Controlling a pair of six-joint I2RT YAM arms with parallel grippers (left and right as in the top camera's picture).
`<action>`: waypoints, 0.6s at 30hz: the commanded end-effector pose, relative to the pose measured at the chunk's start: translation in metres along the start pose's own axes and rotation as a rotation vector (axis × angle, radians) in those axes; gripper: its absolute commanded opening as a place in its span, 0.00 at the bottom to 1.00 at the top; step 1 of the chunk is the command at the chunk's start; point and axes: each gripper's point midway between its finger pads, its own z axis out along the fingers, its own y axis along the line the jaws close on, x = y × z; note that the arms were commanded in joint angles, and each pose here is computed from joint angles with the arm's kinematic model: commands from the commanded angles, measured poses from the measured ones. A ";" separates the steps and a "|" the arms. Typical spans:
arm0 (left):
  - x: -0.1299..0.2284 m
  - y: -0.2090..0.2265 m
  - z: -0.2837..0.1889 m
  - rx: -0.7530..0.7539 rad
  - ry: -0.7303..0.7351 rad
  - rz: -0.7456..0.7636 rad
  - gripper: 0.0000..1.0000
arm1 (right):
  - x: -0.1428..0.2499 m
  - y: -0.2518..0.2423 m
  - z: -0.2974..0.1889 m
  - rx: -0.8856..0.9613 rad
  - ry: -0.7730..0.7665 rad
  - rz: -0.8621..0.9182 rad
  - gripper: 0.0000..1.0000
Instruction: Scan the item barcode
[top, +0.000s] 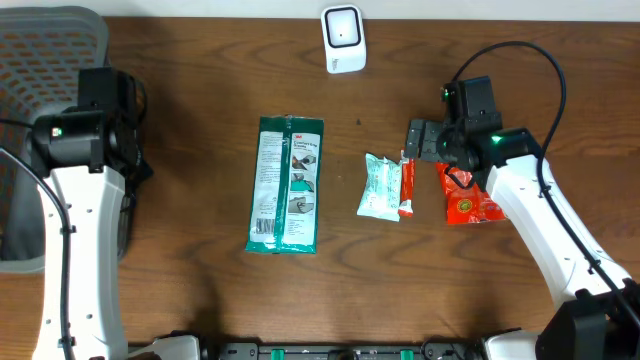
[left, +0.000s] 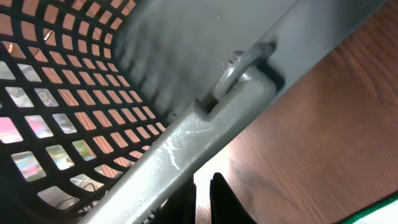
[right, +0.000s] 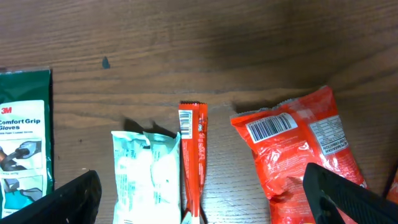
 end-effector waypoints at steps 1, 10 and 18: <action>-0.006 0.009 0.001 -0.046 -0.035 0.004 0.14 | -0.002 -0.002 0.001 0.013 -0.004 -0.011 0.99; 0.024 -0.060 -0.012 0.339 0.133 0.133 0.17 | -0.002 -0.002 0.001 0.013 -0.004 -0.011 0.99; 0.047 -0.109 -0.041 0.579 0.171 0.270 0.60 | -0.002 -0.001 0.000 0.012 -0.004 -0.013 0.99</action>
